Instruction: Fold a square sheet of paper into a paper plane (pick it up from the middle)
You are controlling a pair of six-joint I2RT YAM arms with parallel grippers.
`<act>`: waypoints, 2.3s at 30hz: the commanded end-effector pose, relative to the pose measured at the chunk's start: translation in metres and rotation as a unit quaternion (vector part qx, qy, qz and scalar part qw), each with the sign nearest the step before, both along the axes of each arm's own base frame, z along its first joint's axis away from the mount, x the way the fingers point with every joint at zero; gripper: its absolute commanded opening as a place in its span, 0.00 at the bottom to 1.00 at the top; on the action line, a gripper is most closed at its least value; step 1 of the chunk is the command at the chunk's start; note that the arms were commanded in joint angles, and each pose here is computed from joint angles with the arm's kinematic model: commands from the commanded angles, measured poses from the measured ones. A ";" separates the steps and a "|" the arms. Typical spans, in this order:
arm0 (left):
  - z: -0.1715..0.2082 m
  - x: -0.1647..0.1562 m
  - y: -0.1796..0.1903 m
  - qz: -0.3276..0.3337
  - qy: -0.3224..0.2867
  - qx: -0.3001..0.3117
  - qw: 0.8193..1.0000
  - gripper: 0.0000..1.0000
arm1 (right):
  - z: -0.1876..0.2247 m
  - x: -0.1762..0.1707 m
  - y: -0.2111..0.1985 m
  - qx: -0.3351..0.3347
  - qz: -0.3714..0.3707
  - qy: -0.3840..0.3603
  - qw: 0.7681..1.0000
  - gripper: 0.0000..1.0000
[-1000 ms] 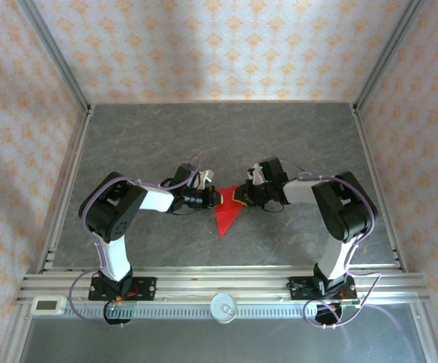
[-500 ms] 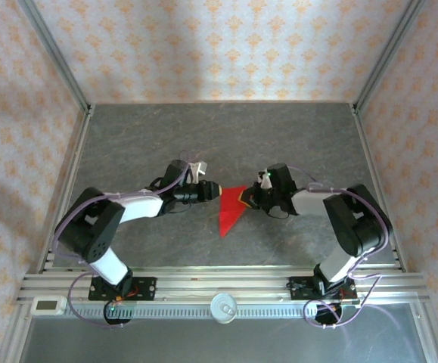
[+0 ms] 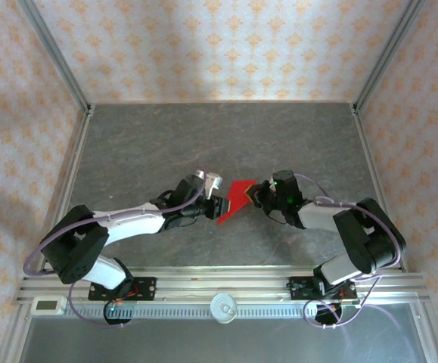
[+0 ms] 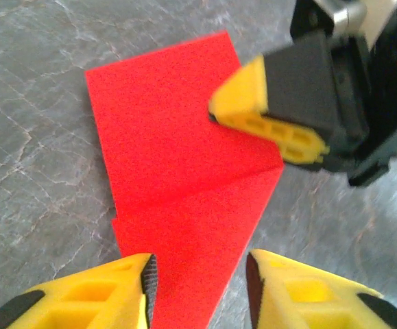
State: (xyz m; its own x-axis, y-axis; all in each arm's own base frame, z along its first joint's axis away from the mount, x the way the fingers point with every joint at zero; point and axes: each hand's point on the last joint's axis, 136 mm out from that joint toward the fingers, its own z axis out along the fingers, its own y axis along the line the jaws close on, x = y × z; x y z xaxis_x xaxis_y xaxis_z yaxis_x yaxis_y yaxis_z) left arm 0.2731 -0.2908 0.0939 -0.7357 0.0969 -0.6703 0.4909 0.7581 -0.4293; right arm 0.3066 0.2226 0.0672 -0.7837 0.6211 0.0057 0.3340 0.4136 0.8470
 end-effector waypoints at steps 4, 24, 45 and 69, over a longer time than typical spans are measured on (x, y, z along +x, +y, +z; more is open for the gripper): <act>-0.017 -0.005 -0.003 -0.013 -0.071 0.128 0.989 0.49 | 0.010 0.010 -0.002 0.012 -0.042 -0.012 0.999 0.00; -0.047 -0.005 -0.016 -0.059 -0.152 0.296 0.941 0.43 | 0.013 0.012 0.006 0.017 -0.028 -0.009 0.999 0.00; -0.055 -0.008 -0.010 -0.056 -0.180 0.350 0.918 0.22 | 0.013 0.012 0.007 0.017 -0.026 -0.009 0.999 0.00; -0.058 -0.010 -0.007 -0.048 -0.182 0.341 0.921 0.05 | 0.015 0.016 -0.007 -0.041 -0.026 -0.022 0.999 0.13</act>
